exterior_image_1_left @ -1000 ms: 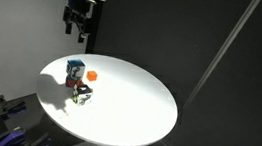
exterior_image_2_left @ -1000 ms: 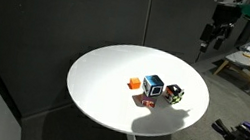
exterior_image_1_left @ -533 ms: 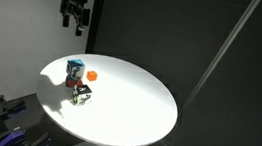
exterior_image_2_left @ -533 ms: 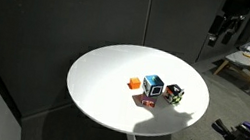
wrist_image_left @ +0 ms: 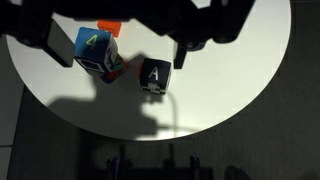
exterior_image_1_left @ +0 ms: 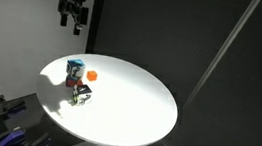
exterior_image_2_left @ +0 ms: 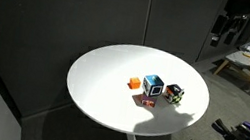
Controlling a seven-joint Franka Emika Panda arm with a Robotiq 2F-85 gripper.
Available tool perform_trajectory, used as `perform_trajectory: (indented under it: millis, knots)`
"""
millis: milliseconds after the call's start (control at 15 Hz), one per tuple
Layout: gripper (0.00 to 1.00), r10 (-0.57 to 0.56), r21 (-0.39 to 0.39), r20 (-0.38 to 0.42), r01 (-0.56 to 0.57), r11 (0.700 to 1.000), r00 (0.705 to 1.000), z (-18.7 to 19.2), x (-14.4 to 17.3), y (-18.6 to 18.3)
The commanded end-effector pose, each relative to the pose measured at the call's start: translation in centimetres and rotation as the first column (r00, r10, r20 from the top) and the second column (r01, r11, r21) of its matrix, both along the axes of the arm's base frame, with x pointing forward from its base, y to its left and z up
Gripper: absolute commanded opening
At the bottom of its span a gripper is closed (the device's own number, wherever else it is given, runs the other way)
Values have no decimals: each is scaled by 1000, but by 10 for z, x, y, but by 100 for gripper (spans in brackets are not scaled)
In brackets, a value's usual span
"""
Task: Pick up the block with the number four on it and put it on the block to the bottom far left
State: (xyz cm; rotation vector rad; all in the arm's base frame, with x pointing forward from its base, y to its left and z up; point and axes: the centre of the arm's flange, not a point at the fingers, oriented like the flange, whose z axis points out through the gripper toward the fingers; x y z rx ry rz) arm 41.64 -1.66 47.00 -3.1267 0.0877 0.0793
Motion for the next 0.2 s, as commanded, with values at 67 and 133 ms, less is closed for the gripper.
perform_trajectory:
  millis: [67,133]
  knots:
    - [100,0,0,0,0,1000,1000,0,0,0]
    - [100,0,0,0,0,1000,1000,0,0,0]
